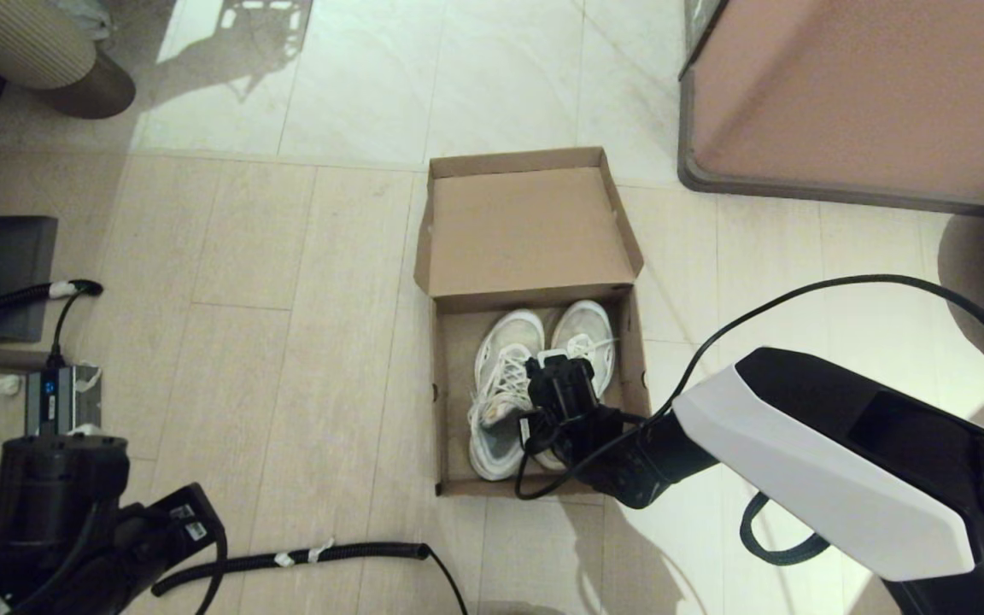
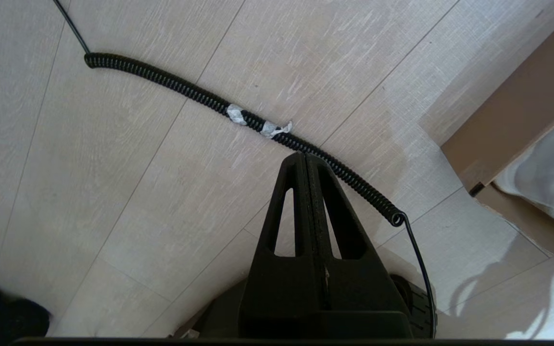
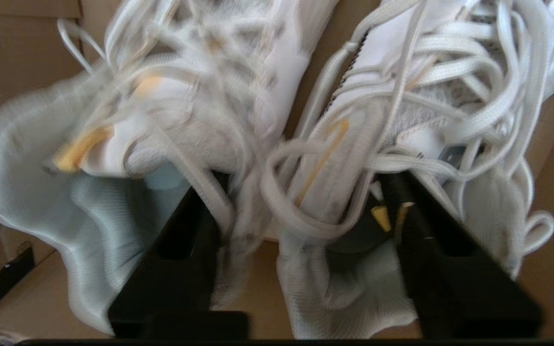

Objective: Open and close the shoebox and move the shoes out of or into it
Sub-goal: Put the shoes into the shoe box

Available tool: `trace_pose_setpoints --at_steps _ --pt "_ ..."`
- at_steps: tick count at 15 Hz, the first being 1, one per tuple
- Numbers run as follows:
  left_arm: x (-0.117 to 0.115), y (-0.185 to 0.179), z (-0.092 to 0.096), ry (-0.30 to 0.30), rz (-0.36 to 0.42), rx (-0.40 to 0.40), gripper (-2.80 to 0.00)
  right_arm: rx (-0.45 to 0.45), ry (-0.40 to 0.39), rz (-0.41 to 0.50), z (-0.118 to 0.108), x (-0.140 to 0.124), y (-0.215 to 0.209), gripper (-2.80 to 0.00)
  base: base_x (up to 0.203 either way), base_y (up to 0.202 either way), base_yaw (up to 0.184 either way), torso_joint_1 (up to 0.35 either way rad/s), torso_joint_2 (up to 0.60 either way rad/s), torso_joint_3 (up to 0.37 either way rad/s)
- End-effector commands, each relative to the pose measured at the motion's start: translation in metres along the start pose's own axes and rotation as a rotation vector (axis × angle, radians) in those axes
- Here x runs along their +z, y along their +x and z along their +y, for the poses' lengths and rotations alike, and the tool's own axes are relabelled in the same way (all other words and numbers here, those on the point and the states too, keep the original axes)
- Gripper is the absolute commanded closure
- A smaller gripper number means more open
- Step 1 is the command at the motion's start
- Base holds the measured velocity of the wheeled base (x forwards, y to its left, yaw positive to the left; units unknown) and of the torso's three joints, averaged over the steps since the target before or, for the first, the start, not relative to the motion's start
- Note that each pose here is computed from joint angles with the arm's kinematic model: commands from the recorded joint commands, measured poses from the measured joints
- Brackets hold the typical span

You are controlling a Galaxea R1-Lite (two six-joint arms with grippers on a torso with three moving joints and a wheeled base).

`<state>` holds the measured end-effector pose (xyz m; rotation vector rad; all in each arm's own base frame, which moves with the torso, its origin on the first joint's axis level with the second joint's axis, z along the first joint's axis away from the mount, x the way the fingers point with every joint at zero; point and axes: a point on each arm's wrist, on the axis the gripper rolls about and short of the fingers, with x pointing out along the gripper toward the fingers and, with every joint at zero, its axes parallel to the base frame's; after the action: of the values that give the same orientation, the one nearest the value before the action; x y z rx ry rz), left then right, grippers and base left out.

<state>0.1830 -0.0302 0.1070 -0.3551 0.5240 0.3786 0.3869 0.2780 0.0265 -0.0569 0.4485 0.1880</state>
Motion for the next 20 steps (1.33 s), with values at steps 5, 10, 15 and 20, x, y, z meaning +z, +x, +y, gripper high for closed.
trace_pose_setpoints --at_steps 5,10,15,20 --pt "-0.002 -0.001 0.002 -0.004 0.003 0.006 0.0 -0.055 0.047 -0.039 -0.035 0.03 -0.015 -2.8 0.0 0.0 0.0 0.0 0.0 0.0" --pt "-0.003 0.003 0.001 0.002 0.013 0.011 0.0 -0.022 0.085 -0.055 -0.054 0.05 -0.049 -2.8 0.0 0.0 0.0 0.0 0.0 0.0" --pt "-0.002 0.002 0.001 0.004 0.008 0.012 0.0 -0.021 0.129 -0.039 -0.057 0.047 -0.052 -2.8 0.0 0.0 0.0 0.0 0.0 0.0" --pt "-0.002 0.002 0.001 0.004 0.008 0.012 0.0 -0.016 0.141 0.043 -0.074 0.035 -0.059 -2.8 0.0 0.0 0.0 0.0 0.0 0.0"
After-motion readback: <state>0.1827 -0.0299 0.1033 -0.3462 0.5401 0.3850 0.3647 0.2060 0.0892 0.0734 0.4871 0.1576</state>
